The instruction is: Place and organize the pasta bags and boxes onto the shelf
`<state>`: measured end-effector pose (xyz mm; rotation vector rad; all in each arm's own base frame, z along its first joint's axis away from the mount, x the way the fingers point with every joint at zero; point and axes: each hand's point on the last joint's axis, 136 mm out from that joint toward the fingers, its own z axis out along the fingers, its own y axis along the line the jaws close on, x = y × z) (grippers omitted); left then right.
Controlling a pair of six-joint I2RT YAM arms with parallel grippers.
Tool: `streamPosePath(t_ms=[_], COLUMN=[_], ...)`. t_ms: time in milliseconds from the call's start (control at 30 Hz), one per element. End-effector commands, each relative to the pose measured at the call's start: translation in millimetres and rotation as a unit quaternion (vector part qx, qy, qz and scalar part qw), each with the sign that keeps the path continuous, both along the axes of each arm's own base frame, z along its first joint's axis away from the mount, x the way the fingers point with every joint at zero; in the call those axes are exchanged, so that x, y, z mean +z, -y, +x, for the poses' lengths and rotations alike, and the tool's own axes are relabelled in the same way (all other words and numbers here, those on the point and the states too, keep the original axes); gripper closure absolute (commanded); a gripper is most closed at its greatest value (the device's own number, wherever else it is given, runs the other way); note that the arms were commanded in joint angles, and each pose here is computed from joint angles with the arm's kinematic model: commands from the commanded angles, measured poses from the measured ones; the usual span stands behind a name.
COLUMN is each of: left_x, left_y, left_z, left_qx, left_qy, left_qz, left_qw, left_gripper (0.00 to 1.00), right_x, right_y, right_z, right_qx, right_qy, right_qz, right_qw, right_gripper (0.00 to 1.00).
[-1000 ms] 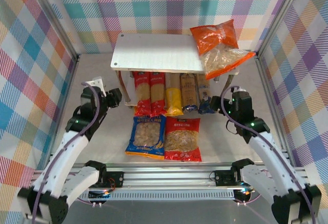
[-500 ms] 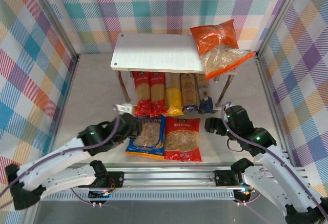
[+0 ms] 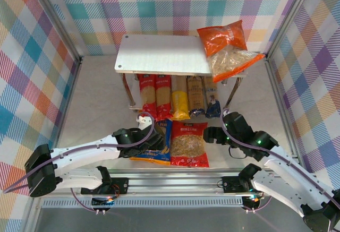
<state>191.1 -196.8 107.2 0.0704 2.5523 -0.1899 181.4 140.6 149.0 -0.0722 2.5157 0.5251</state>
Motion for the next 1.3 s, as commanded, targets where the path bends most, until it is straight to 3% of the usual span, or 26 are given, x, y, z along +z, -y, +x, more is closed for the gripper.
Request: streamPosePath(t_ms=[0,433,867,967,1100,1267], left_x=[-7,-31,-85,-91,-95,-96], left_y=[1,1,2,5,6,6], left_z=[6,35,29,22,13,3], left_qx=[0.012,-0.006,-0.022,-0.031,-0.044,-0.056], left_qy=[-0.012,-0.055,-0.141,-0.156,-0.176,-0.192], left_qz=[-0.019,0.093,0.082,0.073,0.065,0.055], left_qw=[1.000,0.994,0.986,0.985,0.981,0.978], left_gripper=[0.00,0.00,0.01,0.13,0.44,0.57], right_x=[4,23,23,24,25,25], right_y=[-4,-3,-6,-6,-6,-6], right_z=[-2,0,4,5,4,4], right_qx=[0.007,0.002,0.004,0.004,0.003,0.002], right_qy=[0.003,0.033,0.036,0.037,0.038,0.036], right_qz=[0.016,0.034,0.031,0.032,0.033,0.037], right_qw=[1.000,0.999,0.999,0.999,0.999,0.999], right_gripper=[0.10,0.10,0.10,0.10,0.10,0.10])
